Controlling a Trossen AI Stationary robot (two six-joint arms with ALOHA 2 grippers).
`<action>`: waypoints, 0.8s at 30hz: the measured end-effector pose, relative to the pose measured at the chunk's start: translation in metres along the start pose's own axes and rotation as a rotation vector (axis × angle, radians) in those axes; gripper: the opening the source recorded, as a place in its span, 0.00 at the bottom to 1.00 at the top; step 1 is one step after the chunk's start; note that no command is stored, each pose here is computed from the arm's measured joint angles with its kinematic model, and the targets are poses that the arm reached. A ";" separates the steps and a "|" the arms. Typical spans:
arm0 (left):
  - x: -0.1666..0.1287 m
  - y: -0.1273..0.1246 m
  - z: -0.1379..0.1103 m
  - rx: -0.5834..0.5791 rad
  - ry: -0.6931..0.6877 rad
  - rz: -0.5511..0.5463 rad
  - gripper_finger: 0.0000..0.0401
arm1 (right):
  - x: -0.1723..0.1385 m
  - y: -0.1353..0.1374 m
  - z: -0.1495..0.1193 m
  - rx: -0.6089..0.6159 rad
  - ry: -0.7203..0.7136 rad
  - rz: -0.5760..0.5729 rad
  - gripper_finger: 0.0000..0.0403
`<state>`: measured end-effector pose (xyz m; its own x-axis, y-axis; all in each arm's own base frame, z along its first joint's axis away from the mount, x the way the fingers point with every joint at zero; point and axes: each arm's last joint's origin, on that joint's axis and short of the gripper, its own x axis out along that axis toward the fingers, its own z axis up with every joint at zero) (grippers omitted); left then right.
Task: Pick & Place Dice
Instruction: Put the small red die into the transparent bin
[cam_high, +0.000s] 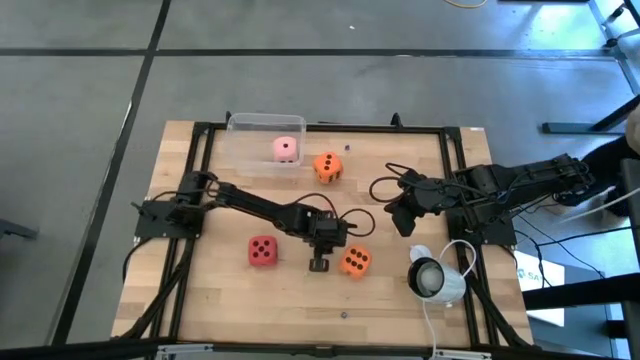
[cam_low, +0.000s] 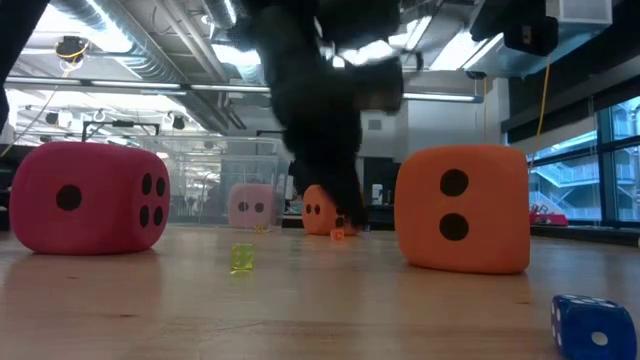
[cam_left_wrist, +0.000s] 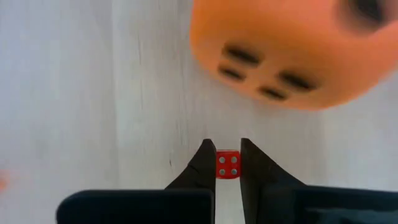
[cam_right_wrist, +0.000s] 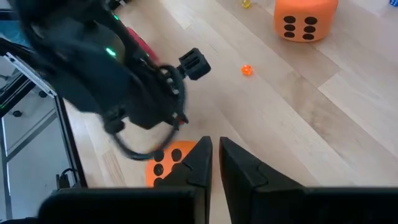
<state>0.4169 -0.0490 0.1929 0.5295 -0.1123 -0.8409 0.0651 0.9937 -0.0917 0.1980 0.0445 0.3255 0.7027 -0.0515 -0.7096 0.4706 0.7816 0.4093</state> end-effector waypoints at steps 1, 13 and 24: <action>-0.006 0.001 0.002 -0.003 -0.016 0.001 0.03 | 0.000 0.000 0.000 0.000 -0.001 0.001 0.08; -0.118 0.046 0.015 -0.145 -0.191 0.145 0.03 | 0.000 0.000 0.001 0.001 -0.010 -0.001 0.08; -0.234 0.146 -0.031 -0.419 -0.251 0.486 0.03 | 0.000 0.002 0.003 0.007 -0.041 0.006 0.08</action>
<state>0.2761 0.1230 0.3600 0.5993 0.3991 -0.6940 -0.5350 0.8445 0.0237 0.2003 0.0442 0.3278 0.7266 -0.0725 -0.6832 0.4702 0.7776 0.4175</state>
